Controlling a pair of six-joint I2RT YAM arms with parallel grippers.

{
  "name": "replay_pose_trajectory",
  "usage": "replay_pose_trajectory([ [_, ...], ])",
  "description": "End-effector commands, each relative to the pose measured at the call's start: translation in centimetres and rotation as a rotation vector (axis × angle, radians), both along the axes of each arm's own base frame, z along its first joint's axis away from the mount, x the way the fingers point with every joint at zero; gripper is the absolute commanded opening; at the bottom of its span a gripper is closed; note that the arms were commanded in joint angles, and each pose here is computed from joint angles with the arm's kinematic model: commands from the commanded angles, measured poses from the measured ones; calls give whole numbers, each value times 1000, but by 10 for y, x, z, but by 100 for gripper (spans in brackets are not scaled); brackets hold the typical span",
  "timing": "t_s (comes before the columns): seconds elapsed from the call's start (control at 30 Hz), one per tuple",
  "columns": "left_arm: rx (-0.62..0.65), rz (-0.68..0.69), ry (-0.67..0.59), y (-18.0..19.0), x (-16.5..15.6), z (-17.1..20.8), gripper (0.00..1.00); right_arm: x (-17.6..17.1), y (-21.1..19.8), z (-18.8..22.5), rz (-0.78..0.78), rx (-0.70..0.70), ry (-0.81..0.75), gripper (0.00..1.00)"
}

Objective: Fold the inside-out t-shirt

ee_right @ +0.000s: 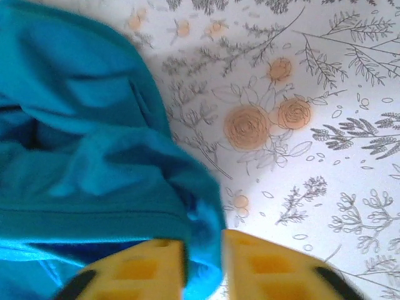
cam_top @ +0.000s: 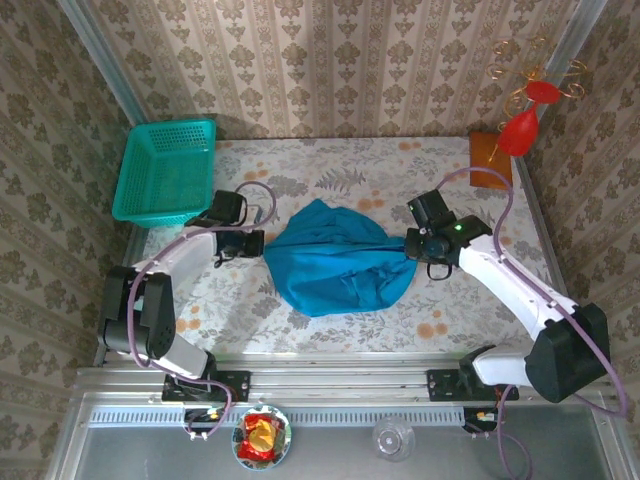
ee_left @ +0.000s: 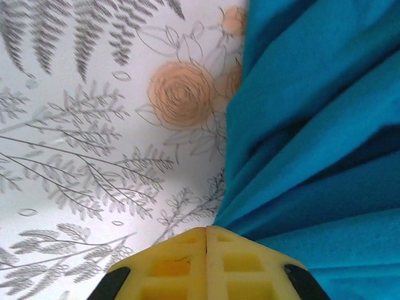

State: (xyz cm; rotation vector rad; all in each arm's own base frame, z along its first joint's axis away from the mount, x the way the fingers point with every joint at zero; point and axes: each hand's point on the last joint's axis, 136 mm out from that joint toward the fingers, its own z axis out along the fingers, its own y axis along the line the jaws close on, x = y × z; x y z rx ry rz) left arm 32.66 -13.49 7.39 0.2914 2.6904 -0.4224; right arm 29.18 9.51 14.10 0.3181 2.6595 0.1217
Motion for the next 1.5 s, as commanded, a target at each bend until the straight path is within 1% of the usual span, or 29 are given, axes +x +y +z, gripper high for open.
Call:
replay_pose_trajectory([
  [0.0,-43,-34,-27,-16,-6,10,20,-1,5,19,-15,14,-56,35],
  [0.13,-58,-103,-84,-40,-11,29,36,0,45,26,92,77,-66,39],
  [0.2,-57,-137,-106,-51,-14,39,40,-1,69,25,156,81,-50,39],
  [0.27,-69,-161,-130,-60,-16,49,41,-2,96,23,226,114,-35,40],
  [0.3,-78,-200,-138,-73,-22,52,41,-2,114,16,266,134,-18,40],
  [0.4,-97,-243,-133,-90,-29,55,41,-2,153,1,346,168,17,43],
  [0.53,-96,-262,-100,-99,-35,46,39,2,180,-22,391,127,69,50],
  [0.57,-99,-260,-88,-100,-37,43,34,5,184,-29,388,125,79,50],
  [0.6,-114,-265,-77,-103,-38,40,28,7,186,-37,384,123,98,50],
  [0.63,-125,-269,-67,-105,-39,39,24,9,188,-43,384,117,110,50],
  [0.67,-143,-277,-56,-108,-41,38,23,13,190,-48,381,106,117,50],
  [0.83,-166,-285,-26,-113,-45,32,27,40,190,-58,338,90,112,52],
  [1.0,-204,-295,10,-118,-50,28,28,86,188,-54,276,172,64,51],
  [1.1,-223,-296,10,-123,-45,24,28,109,182,-53,245,186,44,51],
  [1.2,-228,-291,18,-127,-31,19,28,126,177,-51,224,203,34,49],
  [1.33,-216,-264,14,-128,-5,12,28,124,173,-31,225,202,9,49],
  [1.47,-190,-228,21,-124,20,3,28,104,174,-9,239,226,-21,47],
])
